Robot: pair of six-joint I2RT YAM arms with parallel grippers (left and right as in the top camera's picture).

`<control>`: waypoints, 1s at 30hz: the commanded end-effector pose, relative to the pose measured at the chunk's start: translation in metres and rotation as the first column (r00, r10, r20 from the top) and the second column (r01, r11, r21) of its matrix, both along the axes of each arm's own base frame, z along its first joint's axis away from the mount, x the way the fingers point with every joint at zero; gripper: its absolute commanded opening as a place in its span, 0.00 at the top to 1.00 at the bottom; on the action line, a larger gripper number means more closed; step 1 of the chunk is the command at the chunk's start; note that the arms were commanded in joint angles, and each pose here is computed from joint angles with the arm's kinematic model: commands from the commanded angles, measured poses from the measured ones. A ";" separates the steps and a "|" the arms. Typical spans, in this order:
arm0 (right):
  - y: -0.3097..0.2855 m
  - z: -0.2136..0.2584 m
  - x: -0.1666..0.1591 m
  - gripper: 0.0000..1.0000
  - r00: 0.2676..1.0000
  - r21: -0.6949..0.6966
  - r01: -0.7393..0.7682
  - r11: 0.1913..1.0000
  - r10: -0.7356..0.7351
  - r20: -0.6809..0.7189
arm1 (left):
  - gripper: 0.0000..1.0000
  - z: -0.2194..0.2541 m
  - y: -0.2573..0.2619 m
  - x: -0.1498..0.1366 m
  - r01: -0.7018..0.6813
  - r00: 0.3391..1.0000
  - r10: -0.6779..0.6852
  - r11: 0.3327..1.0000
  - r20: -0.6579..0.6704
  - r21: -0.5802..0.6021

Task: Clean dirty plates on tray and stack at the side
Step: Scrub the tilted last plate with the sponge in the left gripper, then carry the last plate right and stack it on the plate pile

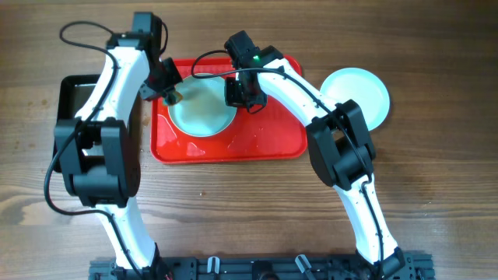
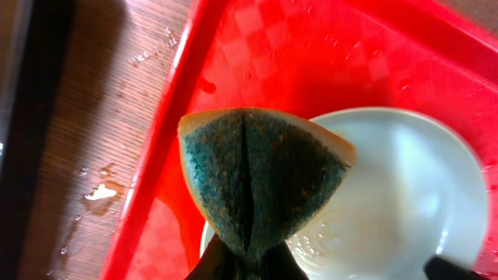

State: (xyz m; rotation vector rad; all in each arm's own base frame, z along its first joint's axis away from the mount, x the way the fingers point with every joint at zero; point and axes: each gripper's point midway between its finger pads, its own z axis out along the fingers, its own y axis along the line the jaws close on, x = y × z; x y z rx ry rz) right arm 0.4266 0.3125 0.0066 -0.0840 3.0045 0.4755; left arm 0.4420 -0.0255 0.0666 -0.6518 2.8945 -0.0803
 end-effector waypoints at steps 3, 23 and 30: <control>-0.013 -0.024 -0.004 0.96 0.999 -0.053 0.002 0.999 -0.004 -0.034 | 0.96 0.037 0.021 -0.009 -0.016 1.000 0.016 0.995 0.001 0.099; -0.031 0.018 -0.002 0.96 0.999 0.006 -0.031 0.999 0.032 -0.035 | 0.96 -0.023 0.026 -0.035 0.189 0.978 -0.175 0.974 -0.109 0.128; -0.121 0.131 0.026 0.96 0.959 -0.265 0.116 0.957 -0.039 0.279 | 0.96 -0.022 0.026 -0.034 0.187 0.979 -0.175 0.974 -0.103 0.129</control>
